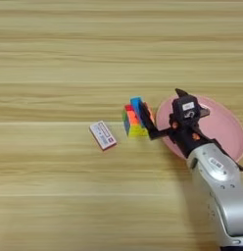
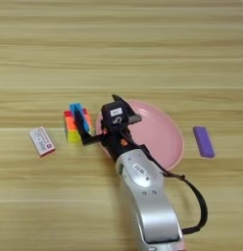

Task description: Move the objects on the table

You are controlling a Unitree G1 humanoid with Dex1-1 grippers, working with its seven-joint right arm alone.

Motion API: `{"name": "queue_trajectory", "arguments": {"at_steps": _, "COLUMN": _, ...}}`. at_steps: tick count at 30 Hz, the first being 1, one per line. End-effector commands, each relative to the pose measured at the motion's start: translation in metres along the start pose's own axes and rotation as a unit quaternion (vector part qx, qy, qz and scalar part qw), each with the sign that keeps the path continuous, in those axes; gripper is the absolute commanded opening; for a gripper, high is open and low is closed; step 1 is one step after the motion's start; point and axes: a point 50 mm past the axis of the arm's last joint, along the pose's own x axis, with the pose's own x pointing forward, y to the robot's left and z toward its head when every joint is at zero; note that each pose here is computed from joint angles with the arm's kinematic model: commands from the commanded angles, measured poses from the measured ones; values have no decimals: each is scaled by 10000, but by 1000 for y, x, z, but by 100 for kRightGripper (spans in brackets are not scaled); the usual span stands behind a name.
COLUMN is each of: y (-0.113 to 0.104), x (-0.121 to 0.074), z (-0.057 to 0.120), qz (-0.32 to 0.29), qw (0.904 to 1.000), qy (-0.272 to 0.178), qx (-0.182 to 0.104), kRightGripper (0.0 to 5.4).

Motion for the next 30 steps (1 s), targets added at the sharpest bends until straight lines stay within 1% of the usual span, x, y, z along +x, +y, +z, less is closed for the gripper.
{"name": "queue_trajectory", "arguments": {"at_steps": 1, "y": 0, "x": 7, "z": 15, "qz": -38, "qw": 9987, "qy": -468, "qx": -197, "kRightGripper": 538}}
{"name": "queue_trajectory", "arguments": {"at_steps": 7, "y": 4, "x": 9, "z": 12, "qz": 19, "qw": 9988, "qy": -453, "qx": -210, "kRightGripper": 538}}
{"name": "queue_trajectory", "arguments": {"at_steps": 10, "y": 6, "x": 11, "z": 10, "qz": 41, "qw": 9986, "qy": -441, "qx": -284, "kRightGripper": 538}}
{"name": "queue_trajectory", "arguments": {"at_steps": 14, "y": 8, "x": 12, "z": 8, "qz": 59, "qw": 9986, "qy": -433, "qx": -296, "kRightGripper": 538}}
{"name": "queue_trajectory", "arguments": {"at_steps": 30, "y": 9, "x": 17, "z": 2, "qz": 81, "qw": 9992, "qy": -337, "qx": -211, "kRightGripper": 538}}
